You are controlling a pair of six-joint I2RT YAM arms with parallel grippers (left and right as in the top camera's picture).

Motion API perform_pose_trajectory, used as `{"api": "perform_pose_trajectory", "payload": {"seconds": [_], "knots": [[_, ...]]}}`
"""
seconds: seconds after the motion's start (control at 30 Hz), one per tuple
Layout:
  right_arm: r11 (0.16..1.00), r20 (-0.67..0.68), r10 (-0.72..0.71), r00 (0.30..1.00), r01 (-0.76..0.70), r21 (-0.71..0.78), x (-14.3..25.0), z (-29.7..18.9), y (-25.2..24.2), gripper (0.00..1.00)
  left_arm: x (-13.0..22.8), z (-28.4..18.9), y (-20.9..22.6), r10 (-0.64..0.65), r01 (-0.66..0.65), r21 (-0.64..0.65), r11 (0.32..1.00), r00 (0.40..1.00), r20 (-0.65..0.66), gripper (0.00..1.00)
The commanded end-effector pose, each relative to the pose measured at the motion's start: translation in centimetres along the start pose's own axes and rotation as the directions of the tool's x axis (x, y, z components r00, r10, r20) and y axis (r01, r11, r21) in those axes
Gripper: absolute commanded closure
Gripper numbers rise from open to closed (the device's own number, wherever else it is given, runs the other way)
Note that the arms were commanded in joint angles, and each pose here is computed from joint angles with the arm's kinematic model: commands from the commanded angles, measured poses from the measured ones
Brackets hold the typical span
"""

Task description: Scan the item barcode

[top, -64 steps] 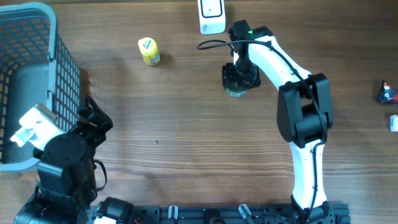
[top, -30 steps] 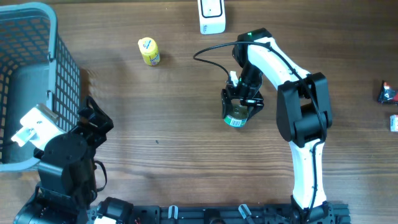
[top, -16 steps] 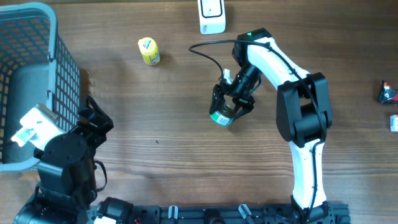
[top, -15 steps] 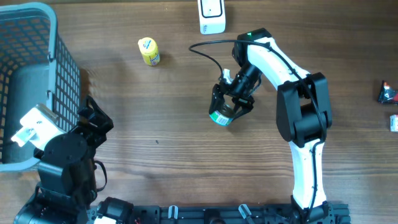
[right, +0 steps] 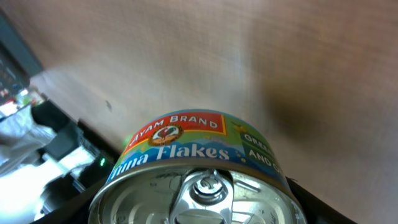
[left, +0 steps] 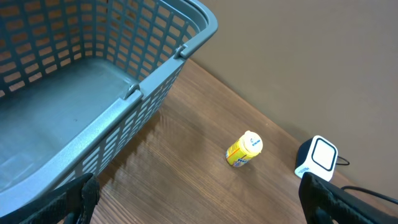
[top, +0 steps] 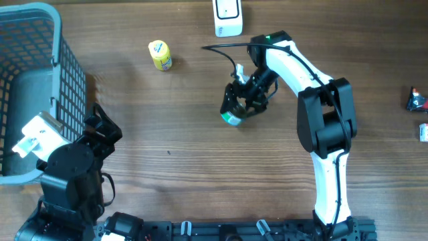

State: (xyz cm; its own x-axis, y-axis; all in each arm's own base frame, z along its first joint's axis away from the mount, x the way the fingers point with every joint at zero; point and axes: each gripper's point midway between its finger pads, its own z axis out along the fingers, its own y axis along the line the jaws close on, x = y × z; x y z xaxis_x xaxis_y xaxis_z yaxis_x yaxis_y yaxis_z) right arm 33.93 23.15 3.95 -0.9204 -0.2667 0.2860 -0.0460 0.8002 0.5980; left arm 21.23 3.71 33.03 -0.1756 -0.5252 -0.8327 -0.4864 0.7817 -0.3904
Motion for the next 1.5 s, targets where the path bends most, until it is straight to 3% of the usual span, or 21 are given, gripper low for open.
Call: {"api": "perform_pose_trajectory", "payload": {"seconds": [0.0, 0.33, 0.83, 1.03, 1.47], "knots": [[0.999, 0.061, -0.034, 0.998, 0.034, -0.005, -2.0, 0.6, -0.1, 0.44, 0.1, -0.1, -0.1, -0.009, 0.009, 0.010, 1.000, 1.000, -0.006, 0.00], [0.981, 0.282, -0.182, 0.942, 0.193, -0.010, -7.8, -0.6, 1.5, 0.44, 0.1, -0.1, -0.1, -0.009, 0.009, 0.009, 1.000, 1.000, -0.007, 0.00], [0.884, 0.592, -0.420, 0.688, 0.458, 0.094, -15.5, -5.1, 5.7, 0.44, 0.6, 0.7, -0.4, 0.011, -0.011, -0.010, 1.000, 1.000, -0.027, 0.00], [0.877, 0.666, -0.462, 0.586, 0.416, 0.242, -18.3, -7.3, 5.0, 0.44, 1.4, 1.8, -0.8, 0.038, -0.040, -0.036, 0.999, 0.998, -0.057, 0.00], [0.836, 0.796, -0.548, 0.256, 0.170, 0.521, -23.6, -15.8, 4.1, 0.46, 2.2, 3.0, -1.0, 0.070, -0.077, -0.075, 0.994, 0.994, -0.085, 0.00]]}}
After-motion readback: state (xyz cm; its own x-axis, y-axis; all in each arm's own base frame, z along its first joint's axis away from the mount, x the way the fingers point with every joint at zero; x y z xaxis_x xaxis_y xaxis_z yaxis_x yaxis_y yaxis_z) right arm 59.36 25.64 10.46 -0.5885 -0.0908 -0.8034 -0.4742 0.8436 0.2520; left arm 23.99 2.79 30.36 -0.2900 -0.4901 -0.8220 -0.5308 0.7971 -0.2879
